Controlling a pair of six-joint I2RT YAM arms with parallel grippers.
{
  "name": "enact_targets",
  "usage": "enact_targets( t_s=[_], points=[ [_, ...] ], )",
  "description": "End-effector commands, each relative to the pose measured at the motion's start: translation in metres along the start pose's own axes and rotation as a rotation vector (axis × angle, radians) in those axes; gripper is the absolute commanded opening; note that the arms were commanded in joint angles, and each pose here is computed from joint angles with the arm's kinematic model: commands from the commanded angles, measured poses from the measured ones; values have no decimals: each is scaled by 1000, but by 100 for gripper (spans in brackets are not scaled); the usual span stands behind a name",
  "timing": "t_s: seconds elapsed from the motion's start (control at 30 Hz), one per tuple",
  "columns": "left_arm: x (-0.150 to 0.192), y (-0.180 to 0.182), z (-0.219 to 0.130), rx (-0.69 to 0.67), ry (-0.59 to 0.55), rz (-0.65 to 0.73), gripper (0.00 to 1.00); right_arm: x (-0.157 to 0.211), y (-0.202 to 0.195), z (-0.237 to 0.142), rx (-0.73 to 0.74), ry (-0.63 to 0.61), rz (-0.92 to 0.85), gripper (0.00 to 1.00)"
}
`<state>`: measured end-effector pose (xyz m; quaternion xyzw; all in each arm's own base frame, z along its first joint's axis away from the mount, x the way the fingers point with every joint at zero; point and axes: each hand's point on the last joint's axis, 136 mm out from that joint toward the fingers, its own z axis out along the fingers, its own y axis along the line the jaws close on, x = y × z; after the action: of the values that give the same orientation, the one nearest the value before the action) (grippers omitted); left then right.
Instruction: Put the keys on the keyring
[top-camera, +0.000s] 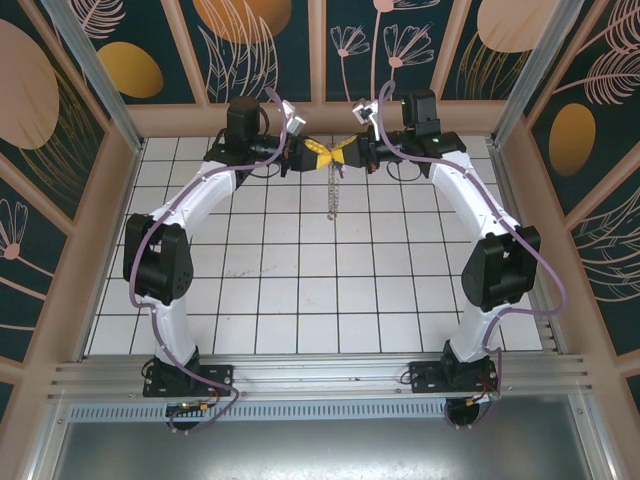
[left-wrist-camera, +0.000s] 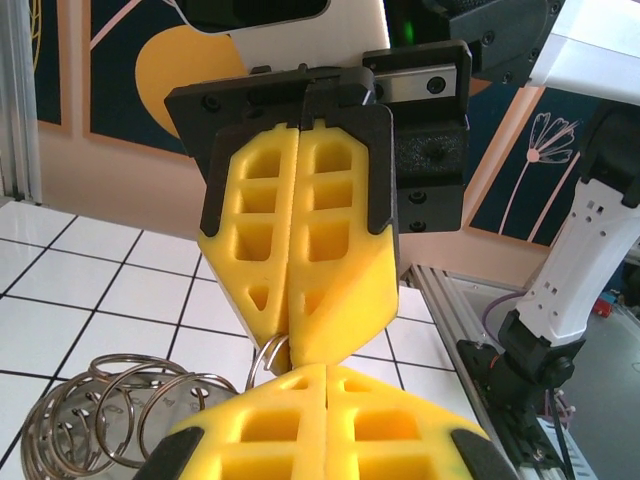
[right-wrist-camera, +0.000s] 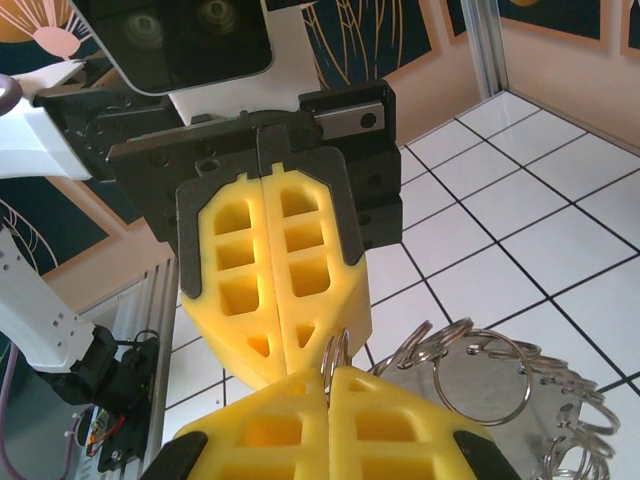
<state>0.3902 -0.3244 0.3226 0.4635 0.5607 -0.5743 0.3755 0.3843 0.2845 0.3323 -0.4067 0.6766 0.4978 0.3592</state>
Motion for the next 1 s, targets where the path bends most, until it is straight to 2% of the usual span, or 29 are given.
enact_targets(
  t_s=[0.0, 0.1, 0.27, 0.3, 0.47, 0.97],
  points=[
    [-16, -11, 1, -6, -38, 58, 0, -30, 27, -6, -37, -44, -101, 0],
    [-18, -11, 1, -5, -39, 52, 0, -29, 26, -6, -34, -43, -99, 0],
    [-18, -15, 1, 9, -37, 57, 25, -27, 23, -8, -32, -44, -92, 0],
    [-18, -15, 1, 11, -36, 59, 26, -27, 23, -9, -32, -45, -91, 0],
    [-19, -21, 1, 54, -29, 64, 22, -28, 25, -13, -38, -52, -96, 0],
    [-25, -29, 1, 127, -2, 79, 21, -25, 35, -15, -95, -55, -96, 0]
  ],
)
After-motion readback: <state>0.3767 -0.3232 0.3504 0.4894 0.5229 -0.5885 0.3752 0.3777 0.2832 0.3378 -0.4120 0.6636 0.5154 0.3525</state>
